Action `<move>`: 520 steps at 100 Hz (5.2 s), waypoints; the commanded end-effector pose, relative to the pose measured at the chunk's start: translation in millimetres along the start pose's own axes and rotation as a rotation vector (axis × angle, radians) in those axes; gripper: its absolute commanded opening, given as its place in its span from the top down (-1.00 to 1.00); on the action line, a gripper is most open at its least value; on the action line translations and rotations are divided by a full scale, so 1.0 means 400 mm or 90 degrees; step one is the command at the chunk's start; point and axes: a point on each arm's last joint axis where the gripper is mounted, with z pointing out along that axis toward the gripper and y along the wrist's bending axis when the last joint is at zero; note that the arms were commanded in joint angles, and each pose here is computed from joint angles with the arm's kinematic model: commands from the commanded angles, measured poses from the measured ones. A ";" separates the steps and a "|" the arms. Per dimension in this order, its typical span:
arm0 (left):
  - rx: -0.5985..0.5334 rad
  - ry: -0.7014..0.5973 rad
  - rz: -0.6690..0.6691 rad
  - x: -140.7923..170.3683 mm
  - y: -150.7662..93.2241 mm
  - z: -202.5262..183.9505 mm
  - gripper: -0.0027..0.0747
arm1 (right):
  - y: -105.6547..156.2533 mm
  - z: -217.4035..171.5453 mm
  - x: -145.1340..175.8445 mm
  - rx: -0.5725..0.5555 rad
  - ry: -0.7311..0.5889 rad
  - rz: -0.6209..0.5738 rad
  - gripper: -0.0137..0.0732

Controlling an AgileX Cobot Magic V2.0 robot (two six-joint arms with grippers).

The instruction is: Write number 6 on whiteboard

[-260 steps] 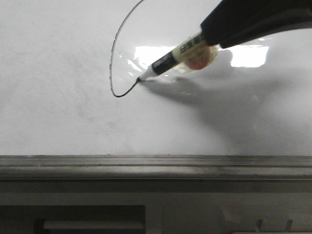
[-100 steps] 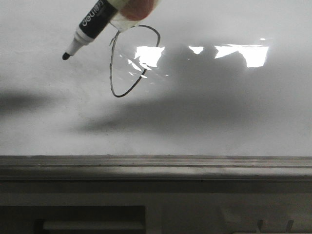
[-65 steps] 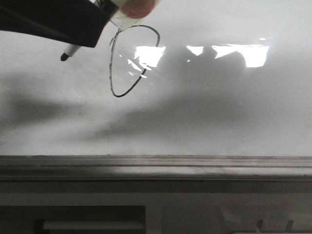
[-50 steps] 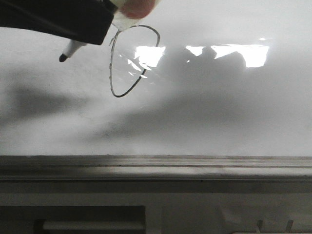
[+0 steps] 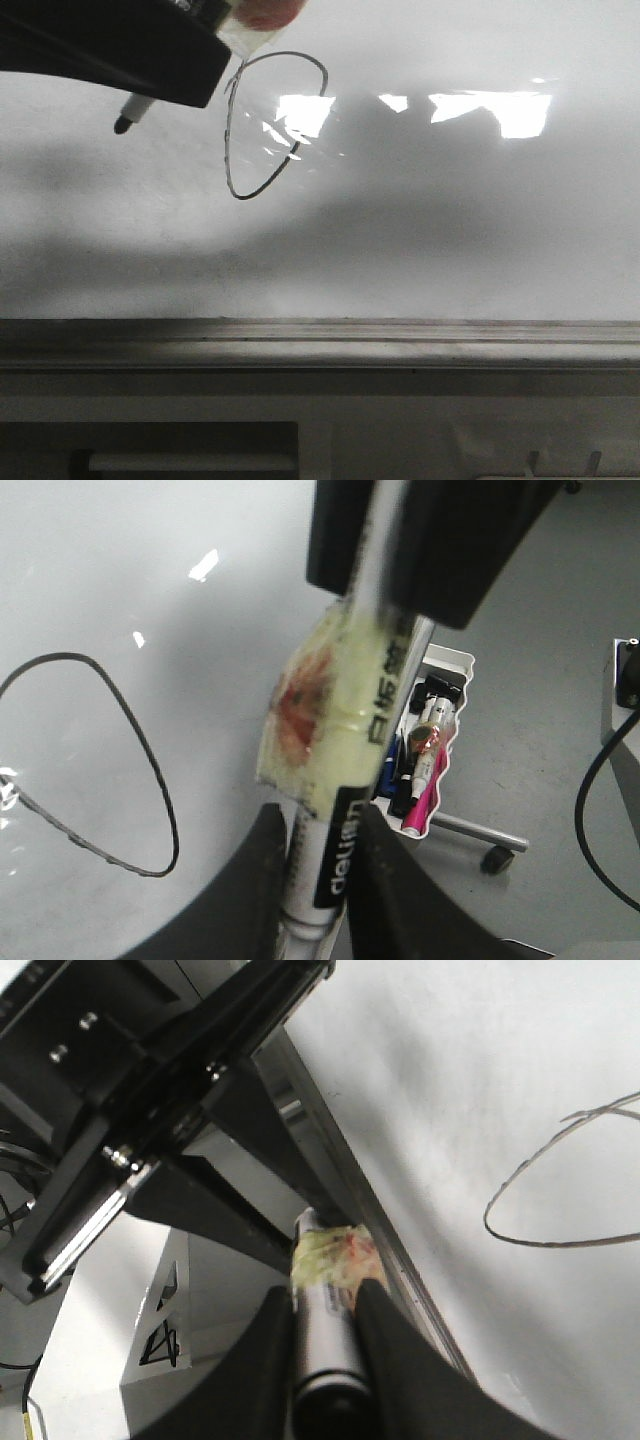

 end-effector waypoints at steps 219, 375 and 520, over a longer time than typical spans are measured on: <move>-0.384 -0.145 -0.412 0.117 0.090 -0.057 0.43 | 0.018 -0.229 0.257 0.338 -0.299 0.123 -0.15; -0.341 -0.489 -0.095 0.229 -0.145 -0.358 0.98 | 0.146 -0.193 0.560 0.486 -0.523 -0.021 0.83; -0.539 -0.373 -0.058 0.285 -0.098 -0.317 0.98 | 0.145 -0.193 0.560 0.488 -0.525 -0.021 0.84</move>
